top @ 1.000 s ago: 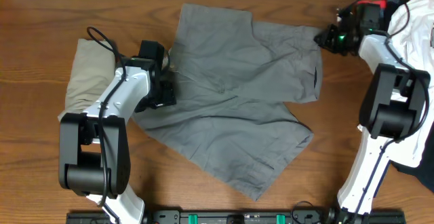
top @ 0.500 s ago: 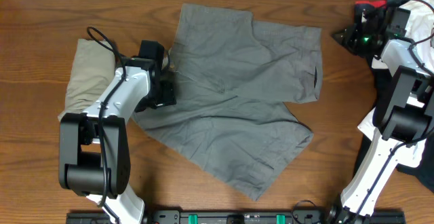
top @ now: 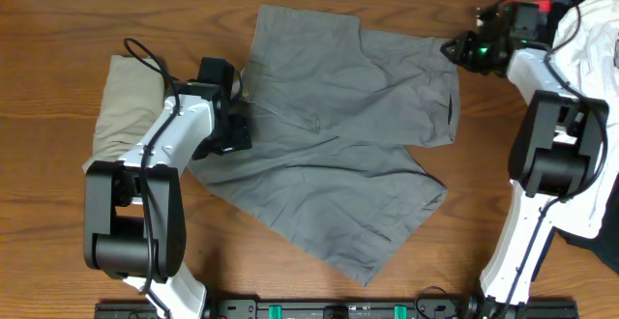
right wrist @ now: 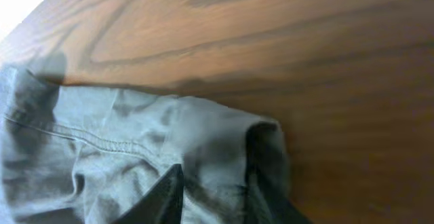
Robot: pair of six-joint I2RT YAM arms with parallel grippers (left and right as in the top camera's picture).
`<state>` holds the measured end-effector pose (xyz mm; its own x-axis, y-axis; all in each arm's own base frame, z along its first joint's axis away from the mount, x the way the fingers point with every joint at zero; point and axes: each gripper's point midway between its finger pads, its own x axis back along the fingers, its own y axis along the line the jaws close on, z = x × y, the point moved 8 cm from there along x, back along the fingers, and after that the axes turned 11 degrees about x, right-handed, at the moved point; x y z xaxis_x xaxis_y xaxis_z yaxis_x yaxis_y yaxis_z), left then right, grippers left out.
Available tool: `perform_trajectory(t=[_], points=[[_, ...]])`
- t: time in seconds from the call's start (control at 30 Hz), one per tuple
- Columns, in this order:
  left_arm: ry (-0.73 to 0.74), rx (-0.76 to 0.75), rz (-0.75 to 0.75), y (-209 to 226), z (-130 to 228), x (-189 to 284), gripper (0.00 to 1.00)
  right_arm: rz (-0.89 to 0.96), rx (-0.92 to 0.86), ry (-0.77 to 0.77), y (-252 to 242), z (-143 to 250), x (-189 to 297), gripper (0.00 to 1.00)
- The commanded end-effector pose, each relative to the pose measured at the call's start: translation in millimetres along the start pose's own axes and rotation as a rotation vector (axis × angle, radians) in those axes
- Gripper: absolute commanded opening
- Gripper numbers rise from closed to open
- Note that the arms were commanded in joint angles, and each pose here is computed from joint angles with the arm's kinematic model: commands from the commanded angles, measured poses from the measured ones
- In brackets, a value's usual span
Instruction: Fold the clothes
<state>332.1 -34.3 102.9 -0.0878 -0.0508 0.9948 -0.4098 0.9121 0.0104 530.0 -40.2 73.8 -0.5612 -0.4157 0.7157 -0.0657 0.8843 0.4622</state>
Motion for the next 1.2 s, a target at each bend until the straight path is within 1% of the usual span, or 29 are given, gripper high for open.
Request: perform_trajectory(t=[0.0, 0.17, 0.27, 0.47, 0.53, 0.73, 0.77, 0.83, 0.9, 1.03, 1.1, 1.17], points=[[0.011, -0.017, -0.008, 1, 1, -3, 0.73, 0.034, 0.007, 0.009, 3, 4, -7, 0.19], [0.011, -0.017, -0.008, 1, 1, -3, 0.73, -0.002, -0.040, -0.018, -3, -4, 3, 0.11], [0.010, -0.017, -0.008, 1, 1, -3, 0.73, -0.012, -0.068, -0.054, -14, -13, 19, 0.10], [-0.002, -0.016, 0.000, 0, -1, -3, 0.73, -0.162, -0.055, -0.170, -27, -37, 56, 0.11], [-0.007, -0.016, 0.002, -1, -2, -3, 0.73, -0.166, -0.101, -0.178, -34, -38, 61, 0.11], [-0.012, -0.015, 0.005, -1, -2, -3, 0.73, -0.119, -0.114, -0.175, -38, -36, 60, 0.12], [-0.012, -0.015, 0.005, -1, -2, -3, 0.73, -0.106, -0.113, -0.175, -38, -36, 59, 0.13], [-0.012, -0.015, 0.005, -1, -2, -3, 0.73, -0.079, -0.114, -0.178, -39, -36, 58, 0.32], [-0.012, -0.015, 0.005, -1, -2, -3, 0.73, -0.063, -0.110, -0.174, -41, -35, 58, 0.36], [-0.010, -0.016, 0.004, -1, -2, -3, 0.73, -0.114, -0.052, -0.203, -46, -41, 75, 0.49], [-0.003, -0.017, 0.000, 0, -1, -3, 0.73, -0.150, -0.046, -0.235, -49, -47, 96, 0.51], [0.006, -0.018, -0.006, 1, 1, -2, 0.73, -0.161, -0.035, -0.262, -48, -54, 122, 0.52]])
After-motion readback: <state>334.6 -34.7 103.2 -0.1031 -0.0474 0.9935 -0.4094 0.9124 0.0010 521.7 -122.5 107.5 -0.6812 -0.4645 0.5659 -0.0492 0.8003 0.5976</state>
